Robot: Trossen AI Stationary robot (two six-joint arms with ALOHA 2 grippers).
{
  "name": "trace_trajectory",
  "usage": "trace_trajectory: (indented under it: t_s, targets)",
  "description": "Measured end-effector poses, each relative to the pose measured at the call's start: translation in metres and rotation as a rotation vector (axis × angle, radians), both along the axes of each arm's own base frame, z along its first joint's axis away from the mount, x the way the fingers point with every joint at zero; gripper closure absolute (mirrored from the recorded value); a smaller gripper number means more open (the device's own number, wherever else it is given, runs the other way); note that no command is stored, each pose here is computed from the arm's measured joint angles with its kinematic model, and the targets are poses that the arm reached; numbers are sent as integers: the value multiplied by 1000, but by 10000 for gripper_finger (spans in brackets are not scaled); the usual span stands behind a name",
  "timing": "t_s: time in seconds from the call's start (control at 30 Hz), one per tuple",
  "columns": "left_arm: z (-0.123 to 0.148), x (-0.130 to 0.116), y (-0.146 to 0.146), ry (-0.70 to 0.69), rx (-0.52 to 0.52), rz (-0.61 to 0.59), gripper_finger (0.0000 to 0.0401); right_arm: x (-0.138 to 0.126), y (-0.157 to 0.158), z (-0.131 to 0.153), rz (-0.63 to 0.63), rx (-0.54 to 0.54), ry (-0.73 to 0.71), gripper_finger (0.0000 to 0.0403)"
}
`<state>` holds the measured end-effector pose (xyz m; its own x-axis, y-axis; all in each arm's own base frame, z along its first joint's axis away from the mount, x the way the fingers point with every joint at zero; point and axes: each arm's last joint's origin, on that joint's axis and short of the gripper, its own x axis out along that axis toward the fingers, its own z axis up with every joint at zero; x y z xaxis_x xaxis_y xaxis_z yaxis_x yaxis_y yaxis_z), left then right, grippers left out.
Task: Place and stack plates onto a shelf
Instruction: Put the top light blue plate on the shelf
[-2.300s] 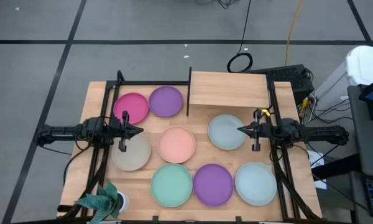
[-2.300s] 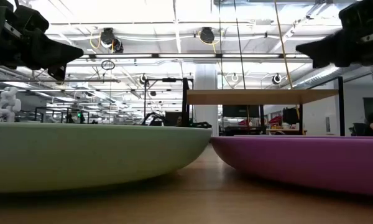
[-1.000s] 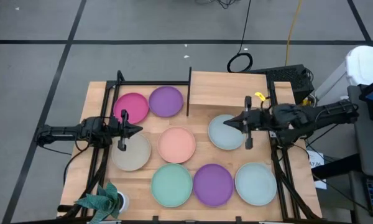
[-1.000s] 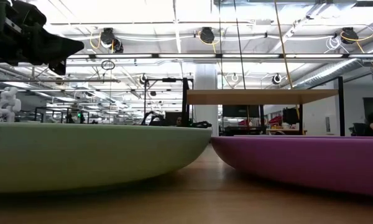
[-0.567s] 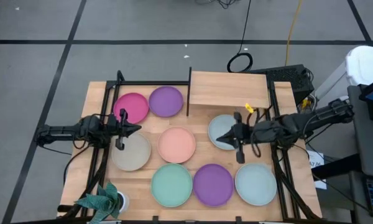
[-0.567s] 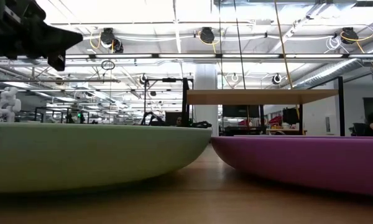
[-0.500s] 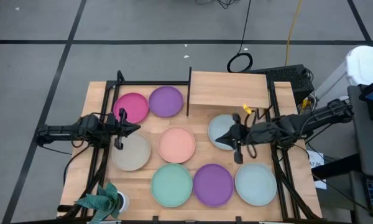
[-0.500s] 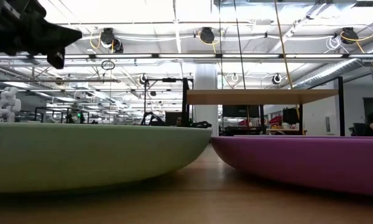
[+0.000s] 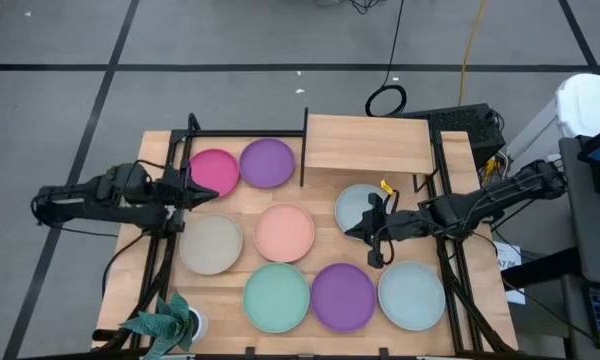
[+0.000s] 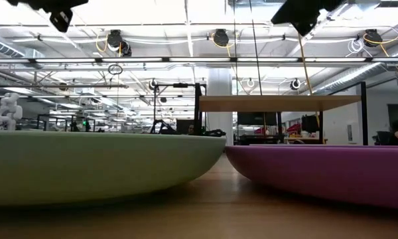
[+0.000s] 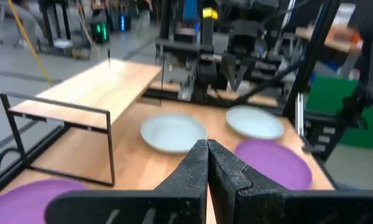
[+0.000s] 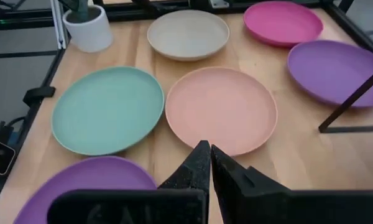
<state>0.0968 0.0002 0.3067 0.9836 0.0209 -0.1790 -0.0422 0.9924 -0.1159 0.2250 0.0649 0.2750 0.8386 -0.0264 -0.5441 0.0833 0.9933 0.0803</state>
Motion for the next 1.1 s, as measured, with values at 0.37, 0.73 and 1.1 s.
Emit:
trace_trajectory:
  t_s: [0.37,0.73,1.1]
  targets:
    - [-4,56,-11,272,120,-110,396,-12,2,-34,-67,84,141,403]
    - [-31,86,-22,453,123,-157,396,-23,10,-57,-35,-11,369,304]
    - [-35,93,-28,458,146,-187,396,-4,14,-99,3,-203,549,244]
